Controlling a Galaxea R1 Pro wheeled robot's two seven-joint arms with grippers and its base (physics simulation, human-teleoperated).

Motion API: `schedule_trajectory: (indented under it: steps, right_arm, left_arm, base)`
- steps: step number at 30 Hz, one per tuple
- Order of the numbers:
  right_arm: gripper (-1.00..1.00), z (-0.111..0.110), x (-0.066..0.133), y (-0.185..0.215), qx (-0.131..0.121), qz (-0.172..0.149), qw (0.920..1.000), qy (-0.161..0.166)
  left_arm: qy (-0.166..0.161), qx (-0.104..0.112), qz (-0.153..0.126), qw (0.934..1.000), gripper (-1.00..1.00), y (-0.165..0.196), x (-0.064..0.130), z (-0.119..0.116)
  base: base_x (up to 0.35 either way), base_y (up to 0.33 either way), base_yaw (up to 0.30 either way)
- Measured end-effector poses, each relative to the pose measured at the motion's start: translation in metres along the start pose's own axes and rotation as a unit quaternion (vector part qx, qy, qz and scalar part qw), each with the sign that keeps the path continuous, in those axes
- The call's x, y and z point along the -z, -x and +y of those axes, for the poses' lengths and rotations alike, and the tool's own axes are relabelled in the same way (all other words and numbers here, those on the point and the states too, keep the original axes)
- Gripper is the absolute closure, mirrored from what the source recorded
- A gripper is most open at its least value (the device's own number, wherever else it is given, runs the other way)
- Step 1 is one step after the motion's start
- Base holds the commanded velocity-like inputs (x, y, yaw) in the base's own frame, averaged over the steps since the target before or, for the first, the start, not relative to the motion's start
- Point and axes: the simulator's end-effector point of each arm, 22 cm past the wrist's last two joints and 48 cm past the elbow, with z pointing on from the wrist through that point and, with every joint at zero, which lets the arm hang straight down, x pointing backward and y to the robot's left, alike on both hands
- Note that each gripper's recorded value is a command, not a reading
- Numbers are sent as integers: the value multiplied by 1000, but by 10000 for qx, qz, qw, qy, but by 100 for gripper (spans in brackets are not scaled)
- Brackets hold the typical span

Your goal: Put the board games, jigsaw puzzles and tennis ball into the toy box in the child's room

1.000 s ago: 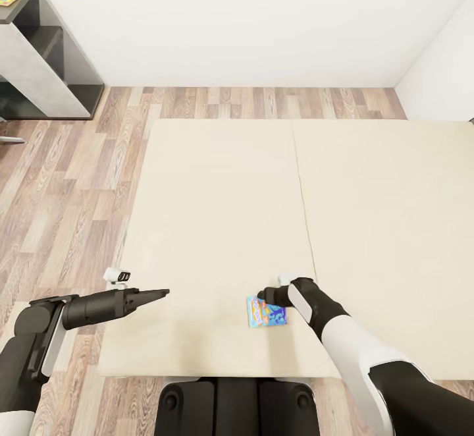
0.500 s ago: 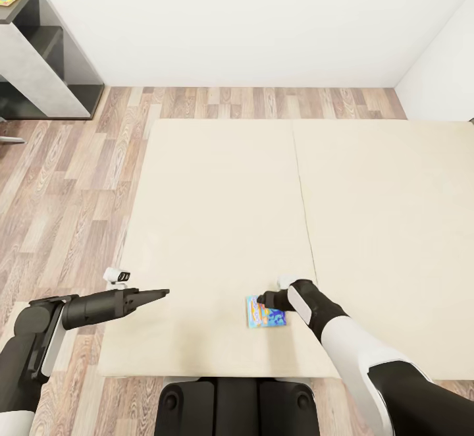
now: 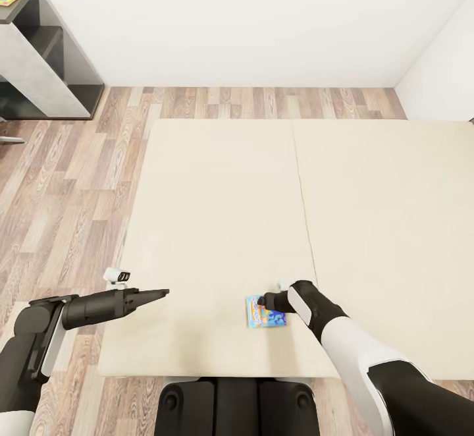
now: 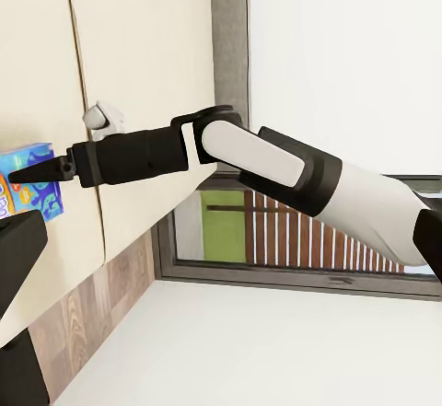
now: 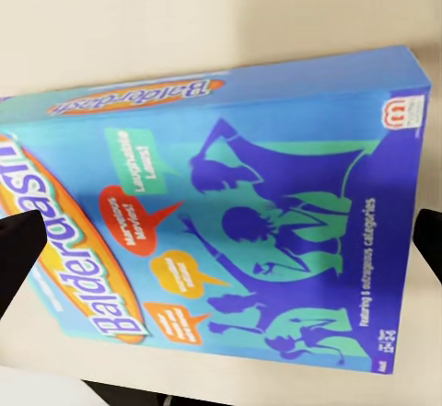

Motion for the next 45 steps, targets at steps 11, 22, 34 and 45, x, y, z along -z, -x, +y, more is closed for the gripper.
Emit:
schedule_trajectory:
  steps: [11,22,34,45]
  right_arm:
    - [-100,1,0,0,2,-4,10000,18]
    - [-100,1,0,2,3,-44,10000,18]
    - [-100,1,0,2,1,-51,10000,15]
    - [-100,1,0,2,3,-52,10000,18]
  left_arm:
    - [-5,0,-3,10000,-100,0,0,0]
    - [0,-2,-2,10000,-100,0,0,0]
    - [3,-3,0,10000,-100,0,1,0]
    - [7,-4,1,10000,-100,0,1,0]
  base:
    - [0,0,0]
    - [0,0,0]
    - [0,0,0]
    - [0,0,0]
